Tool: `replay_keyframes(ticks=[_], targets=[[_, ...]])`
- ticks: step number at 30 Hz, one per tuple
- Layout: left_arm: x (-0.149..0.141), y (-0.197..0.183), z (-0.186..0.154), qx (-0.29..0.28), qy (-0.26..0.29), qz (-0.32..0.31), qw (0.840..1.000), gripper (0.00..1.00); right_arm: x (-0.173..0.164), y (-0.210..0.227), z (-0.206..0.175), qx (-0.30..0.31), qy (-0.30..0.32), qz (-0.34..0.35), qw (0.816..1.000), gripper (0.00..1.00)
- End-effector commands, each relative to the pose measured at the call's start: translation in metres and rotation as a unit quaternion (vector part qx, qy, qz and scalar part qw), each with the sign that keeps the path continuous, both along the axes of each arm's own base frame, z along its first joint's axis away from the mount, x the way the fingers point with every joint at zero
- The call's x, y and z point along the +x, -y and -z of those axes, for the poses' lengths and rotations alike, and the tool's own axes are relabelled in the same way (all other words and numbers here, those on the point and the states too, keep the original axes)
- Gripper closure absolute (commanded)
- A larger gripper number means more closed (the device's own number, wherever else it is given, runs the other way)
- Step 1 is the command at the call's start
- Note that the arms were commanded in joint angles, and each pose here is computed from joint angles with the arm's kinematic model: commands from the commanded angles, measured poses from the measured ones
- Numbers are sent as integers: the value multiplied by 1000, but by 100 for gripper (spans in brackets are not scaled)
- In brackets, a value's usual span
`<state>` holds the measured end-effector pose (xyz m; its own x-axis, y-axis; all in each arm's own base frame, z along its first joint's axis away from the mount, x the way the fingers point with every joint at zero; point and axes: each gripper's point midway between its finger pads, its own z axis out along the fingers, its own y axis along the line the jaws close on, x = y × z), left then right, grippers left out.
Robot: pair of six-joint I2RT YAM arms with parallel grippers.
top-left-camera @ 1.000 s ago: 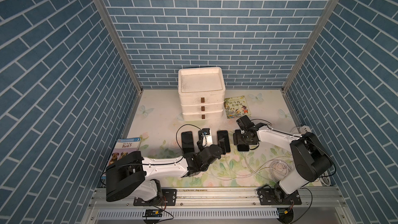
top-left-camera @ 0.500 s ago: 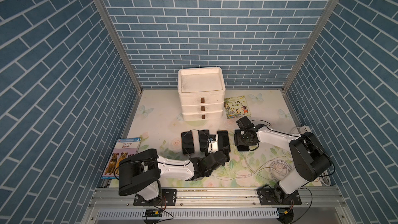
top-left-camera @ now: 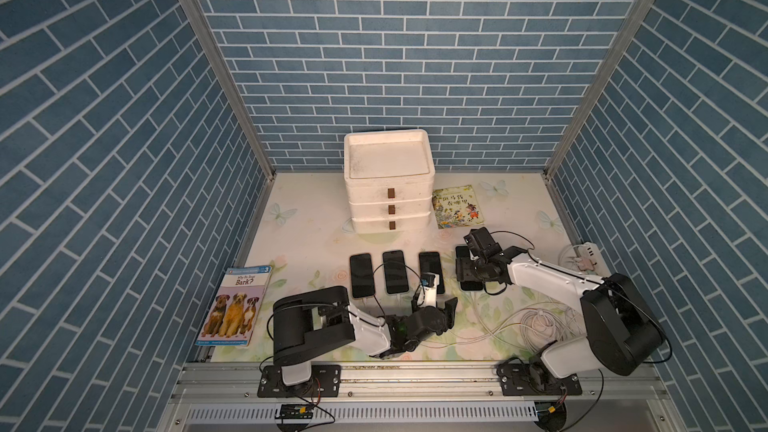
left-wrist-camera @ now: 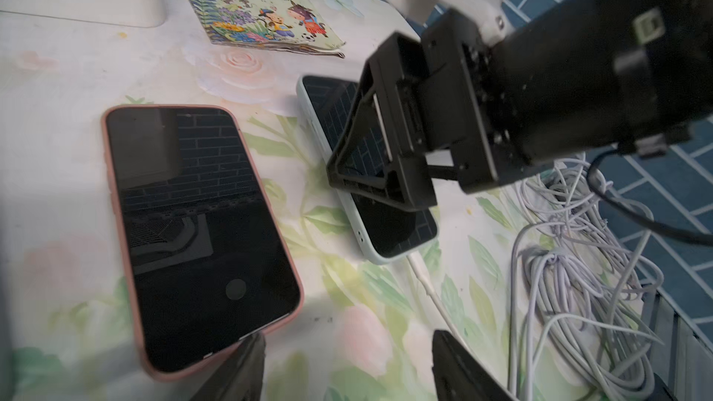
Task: Unplug the charging cable from the phone
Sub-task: Pick up the phone at the center of the board, then remove the charging cable from the phone.
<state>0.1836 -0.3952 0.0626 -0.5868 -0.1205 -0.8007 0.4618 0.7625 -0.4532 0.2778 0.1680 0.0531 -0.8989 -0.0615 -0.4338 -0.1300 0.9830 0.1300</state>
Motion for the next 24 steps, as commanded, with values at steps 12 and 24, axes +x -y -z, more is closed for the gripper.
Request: replay_keyframes(ticks=[12, 24], targets=[[-29, 53, 3, -64, 6, 104, 992, 26, 3, -2, -41, 68, 90, 15, 994, 76], [-33, 68, 19, -51, -7, 125, 991, 35, 5, -4, -61, 107, 130, 24, 985, 79]])
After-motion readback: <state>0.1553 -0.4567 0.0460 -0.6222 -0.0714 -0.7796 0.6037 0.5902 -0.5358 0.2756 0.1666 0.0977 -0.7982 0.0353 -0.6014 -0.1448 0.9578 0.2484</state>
